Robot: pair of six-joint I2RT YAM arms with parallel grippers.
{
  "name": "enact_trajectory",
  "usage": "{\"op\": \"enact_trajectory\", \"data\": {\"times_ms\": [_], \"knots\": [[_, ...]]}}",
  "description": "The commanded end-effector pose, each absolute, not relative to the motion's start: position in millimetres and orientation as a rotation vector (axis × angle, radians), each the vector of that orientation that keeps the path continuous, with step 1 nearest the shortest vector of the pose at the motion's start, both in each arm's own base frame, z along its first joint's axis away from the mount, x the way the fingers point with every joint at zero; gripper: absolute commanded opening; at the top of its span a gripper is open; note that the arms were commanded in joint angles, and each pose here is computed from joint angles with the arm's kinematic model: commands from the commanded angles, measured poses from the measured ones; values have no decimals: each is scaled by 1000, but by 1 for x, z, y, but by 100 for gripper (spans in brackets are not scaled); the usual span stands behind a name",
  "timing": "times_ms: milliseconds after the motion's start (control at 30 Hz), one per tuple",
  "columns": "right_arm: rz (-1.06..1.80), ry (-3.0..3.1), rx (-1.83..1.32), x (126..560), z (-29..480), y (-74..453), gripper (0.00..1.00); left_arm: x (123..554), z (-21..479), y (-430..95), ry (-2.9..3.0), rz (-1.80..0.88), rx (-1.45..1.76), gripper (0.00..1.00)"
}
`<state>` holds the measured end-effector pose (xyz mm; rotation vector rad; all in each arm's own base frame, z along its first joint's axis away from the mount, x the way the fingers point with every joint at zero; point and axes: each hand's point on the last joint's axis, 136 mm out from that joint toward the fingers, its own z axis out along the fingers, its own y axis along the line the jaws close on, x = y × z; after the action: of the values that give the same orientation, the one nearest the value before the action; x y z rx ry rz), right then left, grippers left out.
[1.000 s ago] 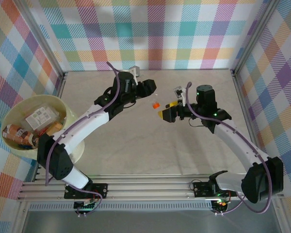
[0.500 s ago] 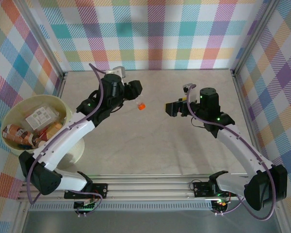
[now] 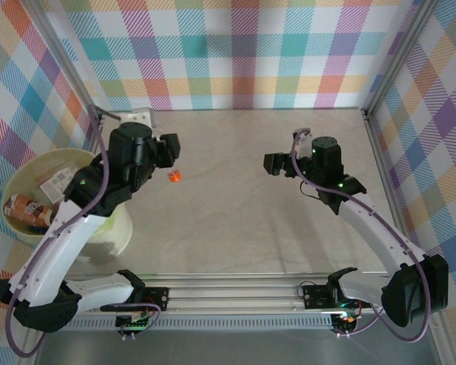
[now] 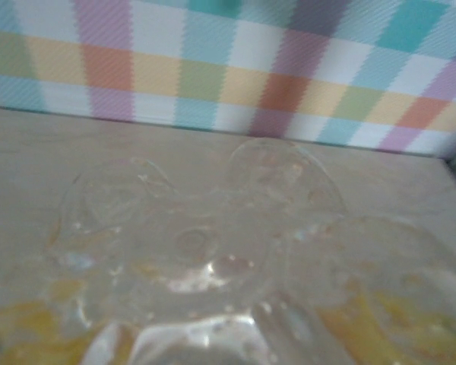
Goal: Put the plastic bottles in the bin
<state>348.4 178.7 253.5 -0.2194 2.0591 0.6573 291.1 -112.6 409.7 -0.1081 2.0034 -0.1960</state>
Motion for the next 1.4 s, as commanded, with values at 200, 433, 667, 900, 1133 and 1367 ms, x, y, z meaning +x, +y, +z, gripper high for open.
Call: {"op": "enact_trajectory", "data": {"times_ms": [200,433,667,900,1133,1367], "knots": [[714,2056,-173,360,266,187,100,239,439,29,2005,404,-440,55],[728,2071,-181,359,265,189,100,236,410,85,2125,573,-604,56],[721,2080,-179,358,262,187,100,244,383,88,2266,568,-463,58],[732,2074,-190,360,264,190,100,246,337,89,2397,513,-479,67],[717,2080,-193,358,262,188,100,251,360,86,2328,396,-536,95],[708,2092,-185,358,259,186,100,261,375,55,2280,122,-529,87]]}}
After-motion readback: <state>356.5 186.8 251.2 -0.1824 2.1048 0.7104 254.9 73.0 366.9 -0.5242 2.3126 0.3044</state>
